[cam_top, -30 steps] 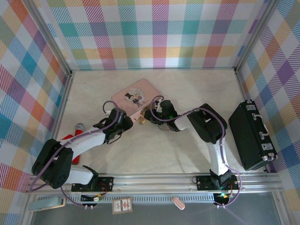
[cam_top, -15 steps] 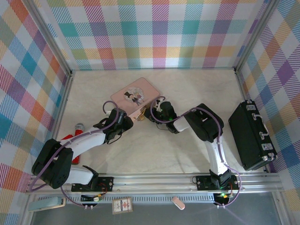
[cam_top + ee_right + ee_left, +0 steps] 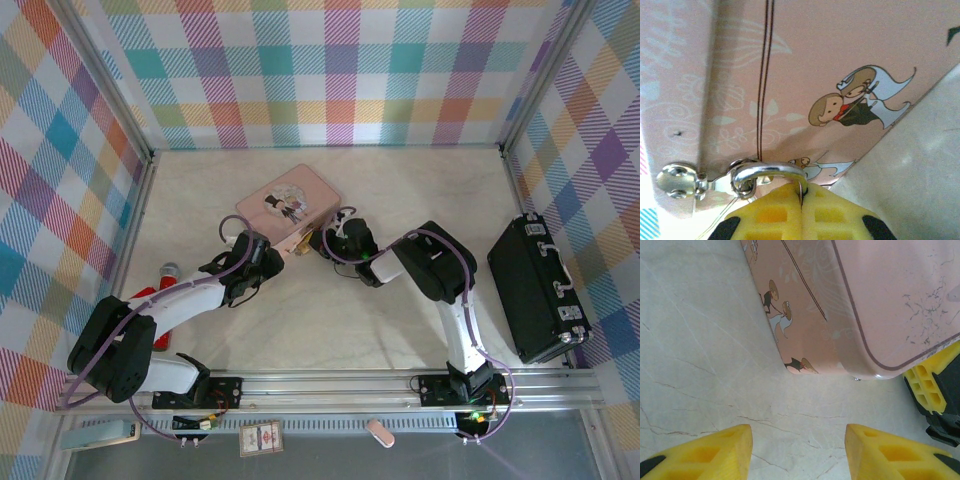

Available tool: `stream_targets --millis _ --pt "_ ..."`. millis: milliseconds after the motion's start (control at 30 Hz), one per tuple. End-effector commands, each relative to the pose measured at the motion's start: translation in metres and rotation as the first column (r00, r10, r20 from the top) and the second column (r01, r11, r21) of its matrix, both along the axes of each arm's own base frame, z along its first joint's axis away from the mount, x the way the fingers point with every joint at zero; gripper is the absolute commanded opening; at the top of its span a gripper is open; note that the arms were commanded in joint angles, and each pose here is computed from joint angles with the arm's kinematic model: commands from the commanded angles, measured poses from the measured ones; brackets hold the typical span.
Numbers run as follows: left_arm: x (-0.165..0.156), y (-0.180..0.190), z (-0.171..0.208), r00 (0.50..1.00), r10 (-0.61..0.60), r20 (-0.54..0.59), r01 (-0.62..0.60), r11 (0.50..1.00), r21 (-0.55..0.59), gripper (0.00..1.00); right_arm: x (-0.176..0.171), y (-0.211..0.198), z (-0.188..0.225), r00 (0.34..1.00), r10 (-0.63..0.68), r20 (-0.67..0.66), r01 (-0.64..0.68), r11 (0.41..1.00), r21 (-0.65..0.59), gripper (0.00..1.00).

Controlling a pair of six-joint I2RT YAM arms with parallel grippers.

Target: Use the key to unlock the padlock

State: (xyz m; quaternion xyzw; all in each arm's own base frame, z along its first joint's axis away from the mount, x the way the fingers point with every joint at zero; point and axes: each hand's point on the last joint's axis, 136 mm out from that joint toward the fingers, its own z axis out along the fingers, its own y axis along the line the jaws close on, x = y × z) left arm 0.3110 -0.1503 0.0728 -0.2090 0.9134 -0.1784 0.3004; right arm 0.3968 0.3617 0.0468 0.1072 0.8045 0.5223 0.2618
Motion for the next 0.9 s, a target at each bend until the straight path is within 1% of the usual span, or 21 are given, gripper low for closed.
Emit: stream_targets --millis 0,533,867 --pt "-0.007 0.003 -0.003 1.000 0.002 -0.012 -0.002 1.000 0.023 0.51 0.008 -0.004 0.034 0.997 -0.039 0.066 0.034 0.996 0.084 0.01" --pt "-0.007 0.003 -0.002 1.000 0.001 -0.014 0.000 1.000 0.028 0.51 0.016 -0.020 0.033 0.998 -0.069 0.013 0.067 0.993 0.098 0.00" --pt "-0.005 0.002 0.000 1.000 0.001 -0.009 -0.001 1.000 0.025 0.52 0.017 -0.023 0.034 0.998 -0.070 0.001 0.070 0.993 0.098 0.00"
